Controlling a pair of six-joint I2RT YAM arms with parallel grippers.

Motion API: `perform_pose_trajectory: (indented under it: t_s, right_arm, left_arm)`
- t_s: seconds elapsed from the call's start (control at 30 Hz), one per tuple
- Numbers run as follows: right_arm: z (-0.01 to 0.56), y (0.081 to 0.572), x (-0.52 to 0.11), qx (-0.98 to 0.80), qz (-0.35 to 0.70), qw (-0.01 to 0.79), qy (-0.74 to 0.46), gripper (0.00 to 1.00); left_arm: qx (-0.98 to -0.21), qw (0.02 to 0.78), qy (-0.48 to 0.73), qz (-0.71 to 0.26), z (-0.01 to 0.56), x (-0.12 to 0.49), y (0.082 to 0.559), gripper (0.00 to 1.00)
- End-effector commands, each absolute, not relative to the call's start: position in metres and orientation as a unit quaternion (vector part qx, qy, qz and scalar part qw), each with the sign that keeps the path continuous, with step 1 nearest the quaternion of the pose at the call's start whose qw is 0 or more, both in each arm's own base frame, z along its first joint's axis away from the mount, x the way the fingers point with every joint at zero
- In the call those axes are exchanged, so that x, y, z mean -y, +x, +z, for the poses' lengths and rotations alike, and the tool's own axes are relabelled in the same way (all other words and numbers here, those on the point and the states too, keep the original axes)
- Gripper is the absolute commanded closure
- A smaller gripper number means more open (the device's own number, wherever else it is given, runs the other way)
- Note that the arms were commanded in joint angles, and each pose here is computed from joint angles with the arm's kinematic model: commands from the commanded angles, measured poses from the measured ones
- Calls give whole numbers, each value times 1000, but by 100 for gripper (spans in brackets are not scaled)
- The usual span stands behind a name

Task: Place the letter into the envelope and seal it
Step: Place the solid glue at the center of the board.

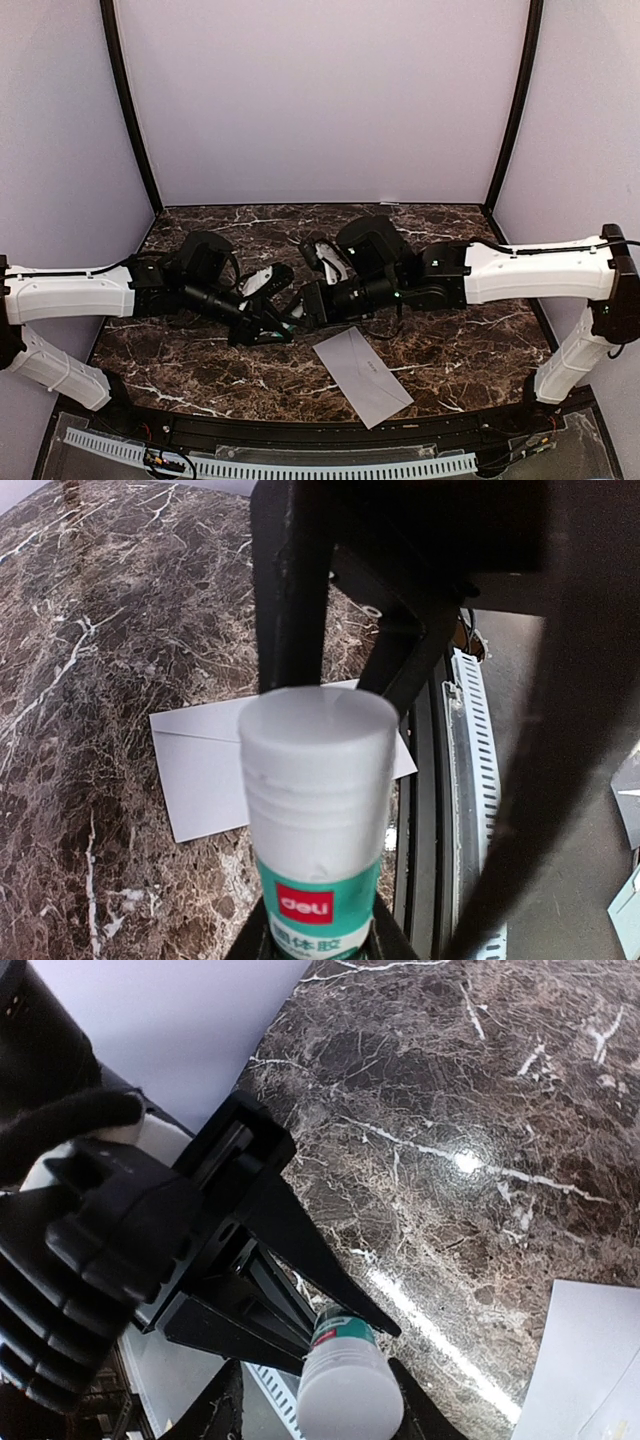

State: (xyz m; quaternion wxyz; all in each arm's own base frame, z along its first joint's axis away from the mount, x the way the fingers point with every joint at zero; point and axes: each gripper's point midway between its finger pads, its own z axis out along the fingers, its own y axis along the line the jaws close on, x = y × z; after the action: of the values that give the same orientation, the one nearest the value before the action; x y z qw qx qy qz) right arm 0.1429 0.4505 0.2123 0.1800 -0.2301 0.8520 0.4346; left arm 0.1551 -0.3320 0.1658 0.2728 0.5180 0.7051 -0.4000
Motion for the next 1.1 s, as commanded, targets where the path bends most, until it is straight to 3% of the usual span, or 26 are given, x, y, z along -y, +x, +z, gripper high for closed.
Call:
perform_pose_trajectory:
  t_s: [0.0,0.3,0.37,0.4,0.47,0.53,0.6,0.77,0.97,1.07]
  right_arm:
    - [229,146,-466,-836,454,202,-231,61]
    - [228,152,-464,-842,441,217,-221,88]
    - [231,155,-462,-843,437,225,-218,89]
    - [232,157,-459,-845,431,231,-215,90]
    - [231,165,-449,-855,405,249,-207,91]
    - [229,175,-437,-869,368,266,-197,91]
    - [223,187,-422,-883,330,276,-186,92]
    - [199,219,-380,-915,214,308,-146,92]
    - [177,252,-360,-919,147,344,-127,91]
    - [165,265,-364,-915,124,358,-136,91]
  left_arm:
    - [-693,289,518,-410,180,338,158,100]
    - [-695,288,516,-410,179,338,159,100]
    - [-696,286,513,-413,180,339,159,86]
    - [-696,287,512,-414,181,339,159,68]
    - [-700,292,507,-410,182,338,162,45]
    - [-705,301,500,-402,184,336,167,34]
    - [-710,315,487,-399,191,331,176,26]
    - [-724,382,399,-413,228,294,224,21]
    - [-809,490,207,-251,240,187,317,5]
    - [-817,515,133,-223,248,144,336,3]
